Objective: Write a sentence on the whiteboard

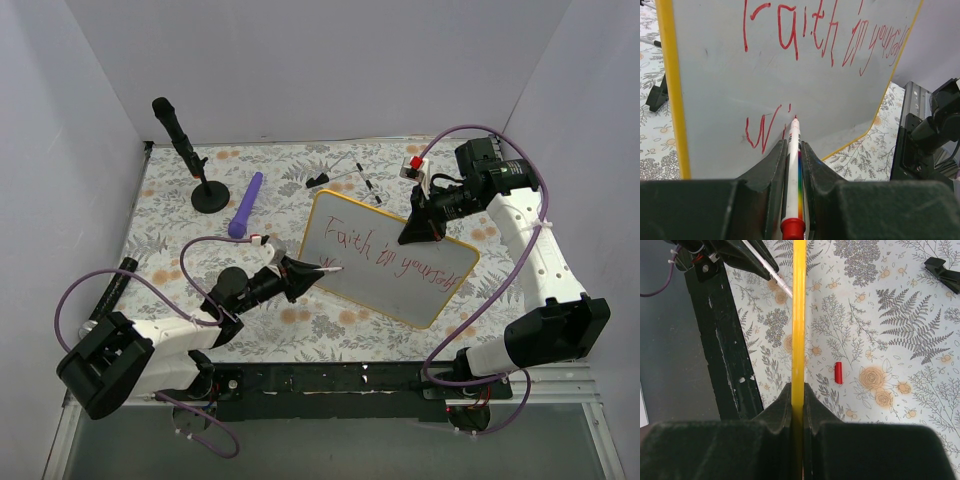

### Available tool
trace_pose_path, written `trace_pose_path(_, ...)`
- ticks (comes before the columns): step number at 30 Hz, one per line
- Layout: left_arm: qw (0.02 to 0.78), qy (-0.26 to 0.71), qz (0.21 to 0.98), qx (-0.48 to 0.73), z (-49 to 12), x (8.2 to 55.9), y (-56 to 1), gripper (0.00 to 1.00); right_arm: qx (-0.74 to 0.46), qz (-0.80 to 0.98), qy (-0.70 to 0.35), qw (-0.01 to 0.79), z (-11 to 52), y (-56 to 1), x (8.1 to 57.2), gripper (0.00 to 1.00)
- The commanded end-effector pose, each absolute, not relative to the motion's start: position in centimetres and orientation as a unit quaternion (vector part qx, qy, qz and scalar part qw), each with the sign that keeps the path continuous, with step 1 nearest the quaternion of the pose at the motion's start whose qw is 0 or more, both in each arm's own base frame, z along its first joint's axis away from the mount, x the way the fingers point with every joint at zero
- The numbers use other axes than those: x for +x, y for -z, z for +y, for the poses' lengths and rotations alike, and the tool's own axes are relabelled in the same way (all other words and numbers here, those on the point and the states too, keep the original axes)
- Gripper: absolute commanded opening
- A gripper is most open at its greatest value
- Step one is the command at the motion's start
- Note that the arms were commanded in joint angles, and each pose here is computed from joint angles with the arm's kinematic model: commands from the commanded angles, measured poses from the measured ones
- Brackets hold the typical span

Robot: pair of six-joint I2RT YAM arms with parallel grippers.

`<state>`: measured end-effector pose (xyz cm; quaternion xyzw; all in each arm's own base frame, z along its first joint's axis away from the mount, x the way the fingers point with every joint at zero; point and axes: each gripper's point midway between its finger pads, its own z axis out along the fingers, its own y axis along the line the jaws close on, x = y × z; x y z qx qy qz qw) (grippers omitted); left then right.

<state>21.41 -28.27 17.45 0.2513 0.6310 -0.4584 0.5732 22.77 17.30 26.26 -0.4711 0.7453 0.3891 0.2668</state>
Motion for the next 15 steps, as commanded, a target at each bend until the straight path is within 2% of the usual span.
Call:
trace_pose_path(1,0.578,0.447,0.635,0.251,-28.2,21.8,-17.1,0.00,-0.472,0.708,-0.429,0.302,18.4,-29.5,21.4,0.01)
trace_pose_path(15,0.570,0.442,0.648,0.245,-27.6,21.5,-15.7,0.00,-0.472,0.707,-0.431,0.303,18.5,-29.6,21.6,0.01)
